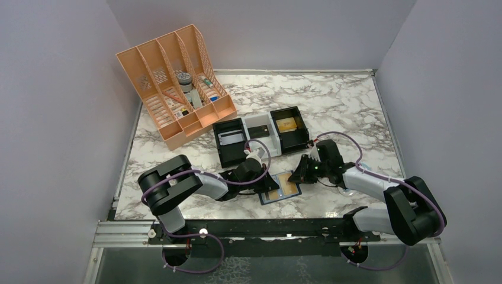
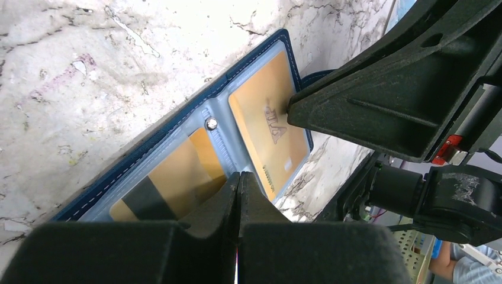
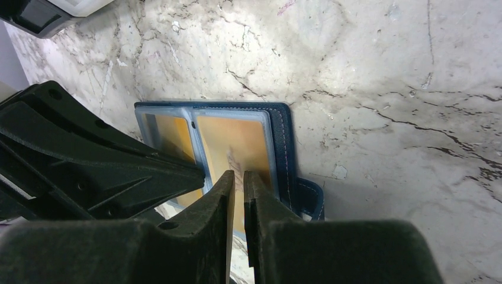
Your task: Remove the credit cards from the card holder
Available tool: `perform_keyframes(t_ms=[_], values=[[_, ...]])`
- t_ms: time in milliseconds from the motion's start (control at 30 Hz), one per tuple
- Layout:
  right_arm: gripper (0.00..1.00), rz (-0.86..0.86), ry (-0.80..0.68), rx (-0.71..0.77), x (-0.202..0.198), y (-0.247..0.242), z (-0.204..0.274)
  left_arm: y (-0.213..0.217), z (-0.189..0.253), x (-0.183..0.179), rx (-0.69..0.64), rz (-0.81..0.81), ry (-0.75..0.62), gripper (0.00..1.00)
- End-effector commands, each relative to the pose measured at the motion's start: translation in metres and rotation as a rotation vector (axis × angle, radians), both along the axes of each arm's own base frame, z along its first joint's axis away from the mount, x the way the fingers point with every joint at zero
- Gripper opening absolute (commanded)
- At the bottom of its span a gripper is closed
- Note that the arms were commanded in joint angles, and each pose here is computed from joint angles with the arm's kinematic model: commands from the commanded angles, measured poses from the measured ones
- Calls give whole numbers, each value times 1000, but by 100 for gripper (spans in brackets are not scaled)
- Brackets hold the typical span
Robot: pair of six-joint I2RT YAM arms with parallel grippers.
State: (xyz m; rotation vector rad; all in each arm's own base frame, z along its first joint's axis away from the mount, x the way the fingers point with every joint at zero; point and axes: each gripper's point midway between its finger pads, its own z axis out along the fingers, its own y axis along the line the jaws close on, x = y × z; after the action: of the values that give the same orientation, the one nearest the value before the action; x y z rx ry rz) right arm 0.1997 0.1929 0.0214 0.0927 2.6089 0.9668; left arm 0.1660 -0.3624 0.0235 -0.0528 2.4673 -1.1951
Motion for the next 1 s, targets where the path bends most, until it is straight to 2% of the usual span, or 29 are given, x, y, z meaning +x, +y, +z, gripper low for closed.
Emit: perform_keyframes(t_ms=[0,67,267,400,733,967], values=[[14,-55,68,-169,-16,-31,-31,6,-2,0,26,9,-14,0],[15,-53,62,-162,-15,-30,-29,2,0,0,20,-5,-17,1],[16,-52,63,-162,-16,-30,-30,-11,6,2,-2,-34,-19,23],[16,-59,75,-159,-18,-30,-33,-15,-1,0,3,-44,4,29],[16,-68,86,-160,-21,-31,-35,-19,-16,-4,-14,-36,54,28],[16,-71,82,-166,-20,-32,-35,-15,-17,-1,-19,-3,56,13]])
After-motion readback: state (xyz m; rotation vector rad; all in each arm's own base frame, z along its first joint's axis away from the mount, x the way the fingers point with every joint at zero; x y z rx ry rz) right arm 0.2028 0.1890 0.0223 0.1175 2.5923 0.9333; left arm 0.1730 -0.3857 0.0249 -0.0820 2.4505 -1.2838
